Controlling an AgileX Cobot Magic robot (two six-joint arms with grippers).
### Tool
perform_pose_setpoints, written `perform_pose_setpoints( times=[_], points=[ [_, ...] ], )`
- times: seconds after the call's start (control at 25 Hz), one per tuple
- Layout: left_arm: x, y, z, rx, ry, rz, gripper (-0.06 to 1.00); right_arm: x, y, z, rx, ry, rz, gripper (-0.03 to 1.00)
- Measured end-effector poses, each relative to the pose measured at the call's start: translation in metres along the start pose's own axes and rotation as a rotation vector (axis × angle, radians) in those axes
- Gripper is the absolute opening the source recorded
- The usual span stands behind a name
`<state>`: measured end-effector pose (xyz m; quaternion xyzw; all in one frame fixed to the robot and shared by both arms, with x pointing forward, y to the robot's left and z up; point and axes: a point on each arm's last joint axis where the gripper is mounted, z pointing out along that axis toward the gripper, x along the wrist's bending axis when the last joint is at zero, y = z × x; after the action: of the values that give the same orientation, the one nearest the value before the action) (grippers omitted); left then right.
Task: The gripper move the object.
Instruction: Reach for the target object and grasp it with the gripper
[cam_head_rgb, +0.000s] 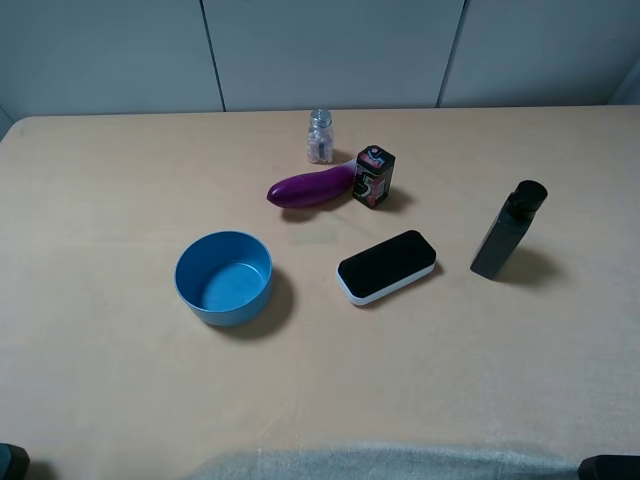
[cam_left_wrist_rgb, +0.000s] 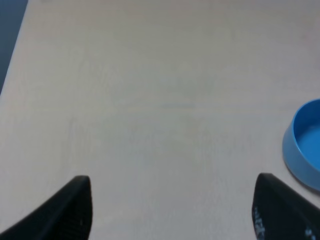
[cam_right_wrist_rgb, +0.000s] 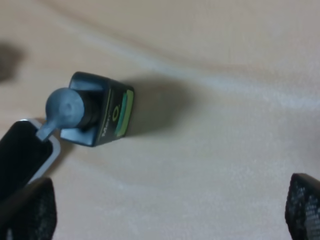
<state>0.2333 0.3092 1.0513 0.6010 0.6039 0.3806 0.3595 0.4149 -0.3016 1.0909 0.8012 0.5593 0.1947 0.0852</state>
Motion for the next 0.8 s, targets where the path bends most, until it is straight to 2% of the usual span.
perform_pose_setpoints(
  times=[0.28,0.48,0.8],
  points=[
    [0.000,0.000,0.000,0.000,0.000,0.000,0.73,0.006,0.024,0.018,0.090,-0.021,0.014,0.69],
    [0.000,0.000,0.000,0.000,0.000,0.000,0.73,0.007,0.032,0.039,0.160,-0.035,0.077,0.69],
    [0.000,0.000,0.000,0.000,0.000,0.000,0.73,0.013,0.040,0.054,0.166,0.014,0.133,0.69]
  ],
)
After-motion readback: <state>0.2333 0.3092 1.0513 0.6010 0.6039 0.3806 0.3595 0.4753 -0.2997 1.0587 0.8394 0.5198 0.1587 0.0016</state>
